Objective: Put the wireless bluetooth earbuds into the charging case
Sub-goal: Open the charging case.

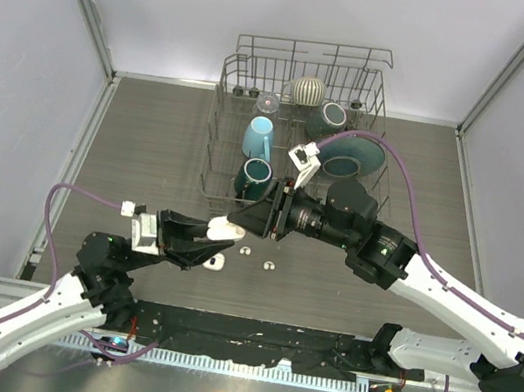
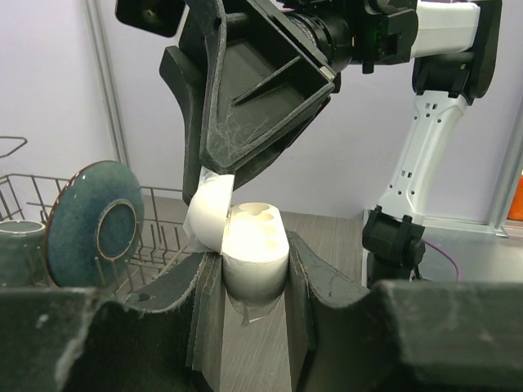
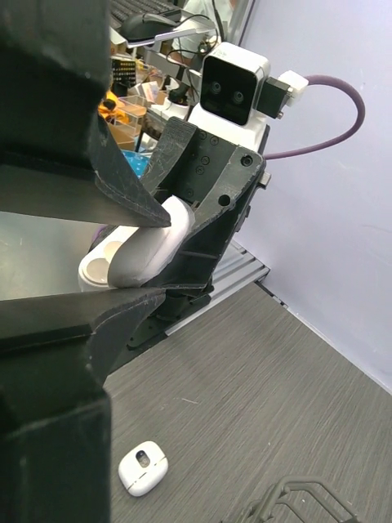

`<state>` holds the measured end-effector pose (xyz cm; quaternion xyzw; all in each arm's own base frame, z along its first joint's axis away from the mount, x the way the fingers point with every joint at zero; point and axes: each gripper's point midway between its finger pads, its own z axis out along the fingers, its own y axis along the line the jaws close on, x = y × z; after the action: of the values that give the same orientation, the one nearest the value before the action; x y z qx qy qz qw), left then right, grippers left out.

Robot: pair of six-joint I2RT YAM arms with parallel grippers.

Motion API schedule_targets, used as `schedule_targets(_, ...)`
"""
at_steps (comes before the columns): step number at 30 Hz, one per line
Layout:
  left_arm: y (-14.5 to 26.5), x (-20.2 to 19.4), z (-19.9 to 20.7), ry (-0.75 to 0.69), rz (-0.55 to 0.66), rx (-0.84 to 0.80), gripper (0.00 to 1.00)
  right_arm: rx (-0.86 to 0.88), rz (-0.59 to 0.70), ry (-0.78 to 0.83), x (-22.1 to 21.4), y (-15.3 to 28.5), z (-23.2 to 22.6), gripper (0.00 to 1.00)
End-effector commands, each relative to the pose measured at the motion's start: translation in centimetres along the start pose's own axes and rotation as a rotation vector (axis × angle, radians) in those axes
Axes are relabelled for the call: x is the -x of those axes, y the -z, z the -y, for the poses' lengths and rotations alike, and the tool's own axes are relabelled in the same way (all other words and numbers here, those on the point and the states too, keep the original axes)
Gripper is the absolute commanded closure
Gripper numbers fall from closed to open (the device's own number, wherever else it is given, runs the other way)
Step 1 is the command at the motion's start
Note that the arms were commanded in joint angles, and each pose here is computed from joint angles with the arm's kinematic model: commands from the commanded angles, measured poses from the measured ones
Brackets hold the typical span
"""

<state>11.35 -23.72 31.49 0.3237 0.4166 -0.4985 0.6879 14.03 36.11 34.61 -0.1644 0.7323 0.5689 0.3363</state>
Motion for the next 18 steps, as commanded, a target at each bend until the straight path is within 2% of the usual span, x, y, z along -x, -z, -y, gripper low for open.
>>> schedule_targets(1,-0.5,3.2,0.3,-0.049,0.09,-0.014,1.0,-0.023,0.032,0.003,0.4,-0.2,0.6,0.62)
schedule_targets(4,-0.3,3.2,-0.1,-0.048,0.094,0.012,1.0,-0.028,0.056,0.012,0.9,0.2,0.5,0.59)
schedule_targets(9,0.0,3.1,-0.5,-0.05,0.088,0.043,1.0,-0.029,0.147,0.063,2.7,2.0,-0.2,0.38)
schedule_targets(12,0.2,3.4,-0.7,-0.056,0.101,0.061,1.0,-0.011,0.146,0.095,2.8,2.5,-0.7,0.32)
schedule_targets(18,0.2,3.5,-1.1,-0.071,0.11,0.079,1.0,0.047,0.046,0.053,1.0,1.8,-1.6,0.29)
